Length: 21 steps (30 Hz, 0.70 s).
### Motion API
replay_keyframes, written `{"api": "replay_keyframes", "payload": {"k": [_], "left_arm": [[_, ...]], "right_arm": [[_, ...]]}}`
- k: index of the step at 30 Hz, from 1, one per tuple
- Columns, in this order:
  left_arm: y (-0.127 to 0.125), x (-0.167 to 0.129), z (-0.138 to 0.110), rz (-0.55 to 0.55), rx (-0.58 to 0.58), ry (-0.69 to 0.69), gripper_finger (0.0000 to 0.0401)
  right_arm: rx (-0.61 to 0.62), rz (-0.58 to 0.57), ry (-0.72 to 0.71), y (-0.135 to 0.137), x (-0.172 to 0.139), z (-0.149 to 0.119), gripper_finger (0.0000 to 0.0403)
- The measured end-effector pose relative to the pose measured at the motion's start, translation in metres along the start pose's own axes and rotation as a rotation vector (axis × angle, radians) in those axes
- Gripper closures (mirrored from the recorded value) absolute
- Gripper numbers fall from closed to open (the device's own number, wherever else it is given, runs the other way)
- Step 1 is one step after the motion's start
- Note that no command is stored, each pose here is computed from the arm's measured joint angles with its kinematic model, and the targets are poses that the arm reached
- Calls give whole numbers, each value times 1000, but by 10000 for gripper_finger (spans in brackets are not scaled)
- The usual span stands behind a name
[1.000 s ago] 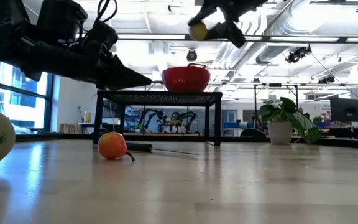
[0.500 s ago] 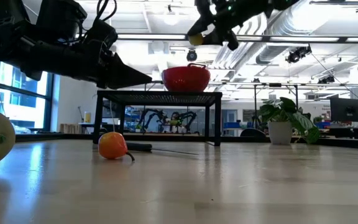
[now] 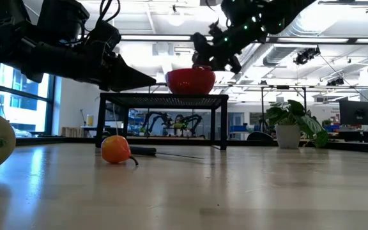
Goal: Pick & Place Fruit
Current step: Put the pear into the colander on the shelf
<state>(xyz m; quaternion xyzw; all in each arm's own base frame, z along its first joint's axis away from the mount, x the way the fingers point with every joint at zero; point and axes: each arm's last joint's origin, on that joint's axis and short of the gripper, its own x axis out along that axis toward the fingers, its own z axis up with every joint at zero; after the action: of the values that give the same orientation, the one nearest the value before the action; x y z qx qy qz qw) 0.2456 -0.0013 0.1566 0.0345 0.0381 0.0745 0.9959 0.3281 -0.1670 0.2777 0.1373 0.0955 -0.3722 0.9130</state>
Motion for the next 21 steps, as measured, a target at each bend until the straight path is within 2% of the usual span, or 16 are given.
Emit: {"api": "replay_keyframes", "payload": {"k": [7, 16, 21], "left_arm": [[0, 0, 0, 0, -12, 1, 401], [0, 0, 0, 0, -14, 1, 401], [0, 0, 0, 0, -14, 1, 401]], "right_arm": [[-96, 29, -84, 5, -8, 12, 295], [-145, 119, -214, 24, -58, 46, 300], [-166, 158, -172, 31, -82, 50, 300]]}}
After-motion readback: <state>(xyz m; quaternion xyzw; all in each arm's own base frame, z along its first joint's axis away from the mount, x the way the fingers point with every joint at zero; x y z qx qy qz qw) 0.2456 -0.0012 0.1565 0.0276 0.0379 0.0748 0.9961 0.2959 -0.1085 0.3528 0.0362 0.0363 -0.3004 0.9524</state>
